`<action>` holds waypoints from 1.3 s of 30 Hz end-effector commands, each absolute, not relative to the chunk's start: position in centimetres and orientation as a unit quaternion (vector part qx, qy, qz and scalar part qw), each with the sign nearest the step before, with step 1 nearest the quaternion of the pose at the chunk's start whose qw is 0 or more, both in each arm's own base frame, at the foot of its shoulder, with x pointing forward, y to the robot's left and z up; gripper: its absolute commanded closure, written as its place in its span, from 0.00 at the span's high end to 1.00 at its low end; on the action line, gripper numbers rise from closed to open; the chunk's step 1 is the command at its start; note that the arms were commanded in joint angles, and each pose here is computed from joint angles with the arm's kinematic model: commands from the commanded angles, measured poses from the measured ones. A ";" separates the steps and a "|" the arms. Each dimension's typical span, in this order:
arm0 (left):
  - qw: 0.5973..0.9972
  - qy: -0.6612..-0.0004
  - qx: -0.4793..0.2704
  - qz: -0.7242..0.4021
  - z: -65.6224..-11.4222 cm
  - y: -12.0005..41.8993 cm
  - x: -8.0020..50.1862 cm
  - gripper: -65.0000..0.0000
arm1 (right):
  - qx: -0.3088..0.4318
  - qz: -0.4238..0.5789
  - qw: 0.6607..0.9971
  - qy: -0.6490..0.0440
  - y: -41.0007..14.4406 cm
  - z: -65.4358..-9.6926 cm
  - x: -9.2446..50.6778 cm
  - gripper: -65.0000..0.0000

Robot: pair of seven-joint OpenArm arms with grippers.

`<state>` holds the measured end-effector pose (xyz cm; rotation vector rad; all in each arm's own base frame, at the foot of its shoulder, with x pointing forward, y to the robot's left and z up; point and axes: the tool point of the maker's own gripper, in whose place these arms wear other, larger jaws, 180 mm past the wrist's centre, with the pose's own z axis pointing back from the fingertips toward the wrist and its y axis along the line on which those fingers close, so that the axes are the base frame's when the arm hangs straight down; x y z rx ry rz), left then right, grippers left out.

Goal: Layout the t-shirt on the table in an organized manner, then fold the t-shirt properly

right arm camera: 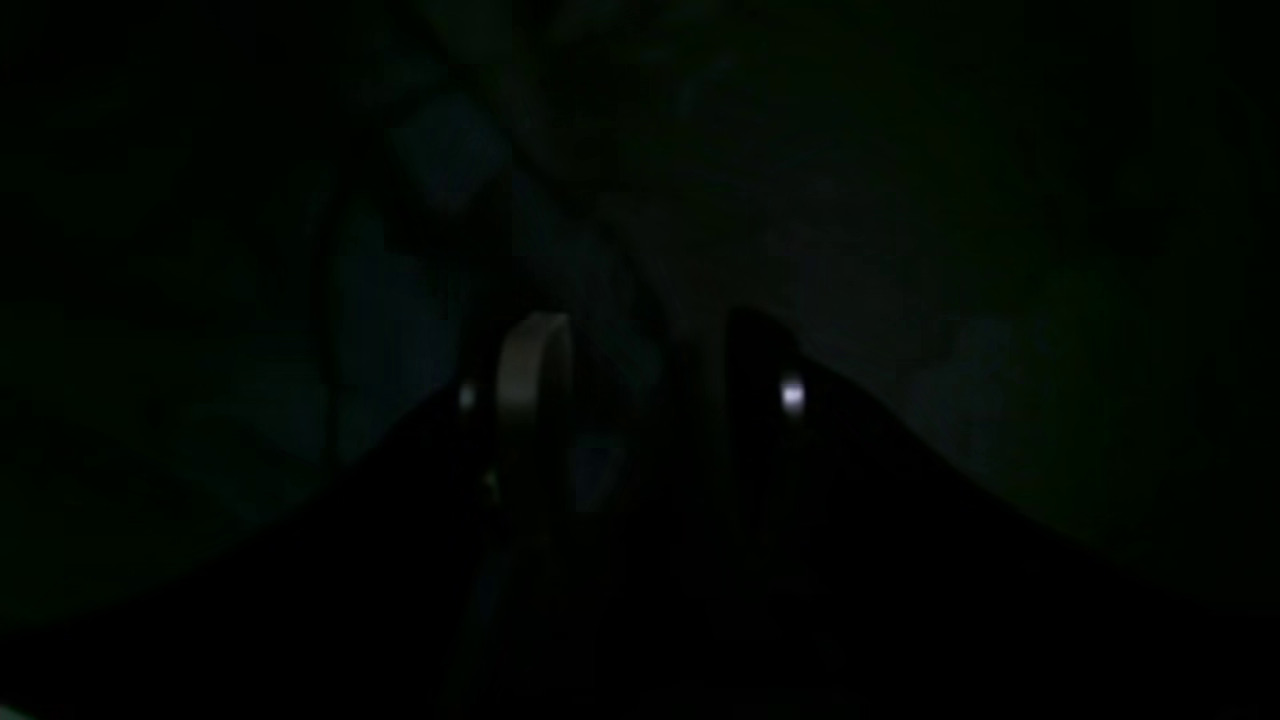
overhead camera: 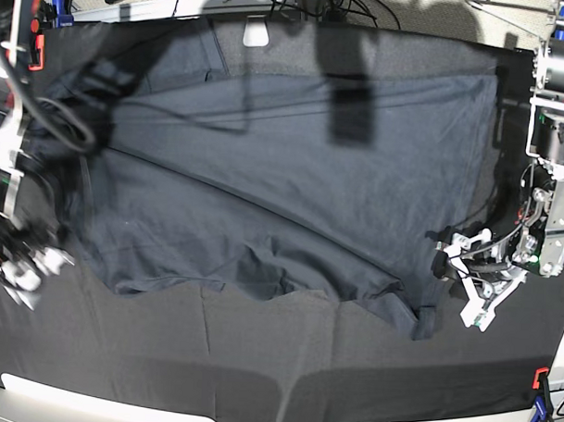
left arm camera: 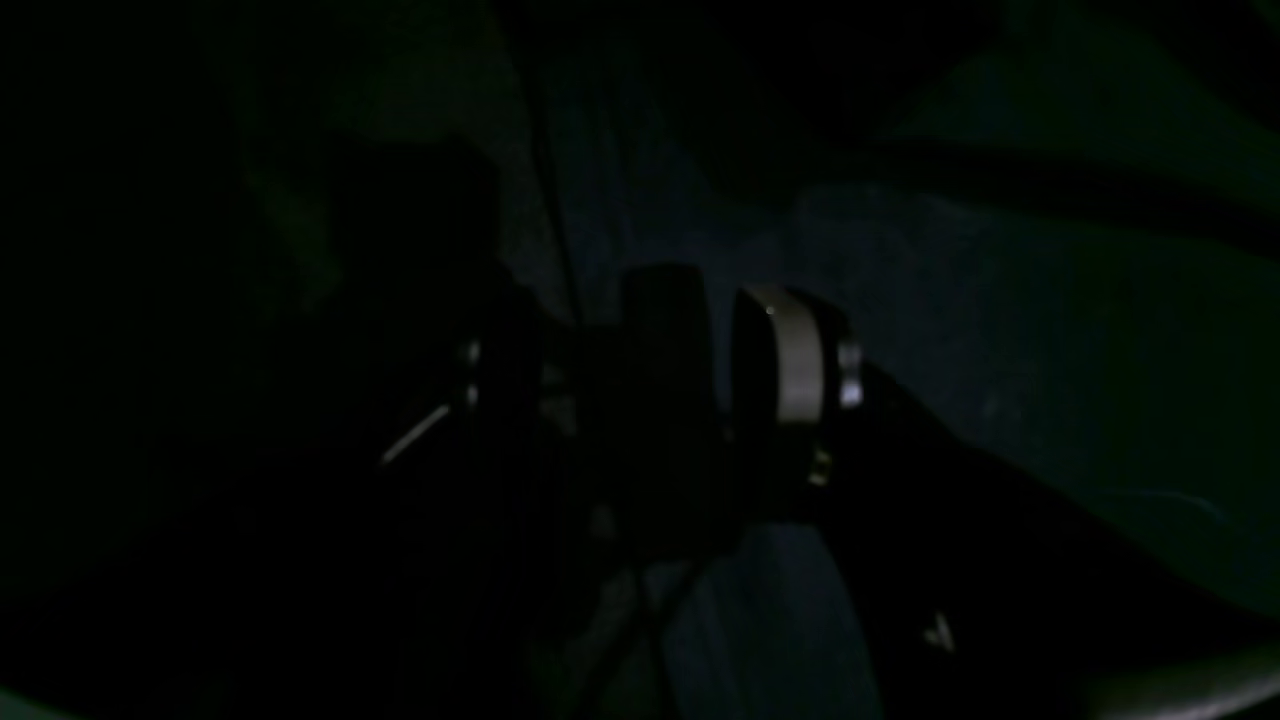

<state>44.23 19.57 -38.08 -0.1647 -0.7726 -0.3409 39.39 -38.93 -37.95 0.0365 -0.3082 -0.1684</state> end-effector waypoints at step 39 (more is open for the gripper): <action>0.897 -0.401 -0.074 -0.173 -36.2 19.1 45.8 0.44 | 0.020 -0.020 0.977 -0.211 -34.5 -41.1 41.6 0.00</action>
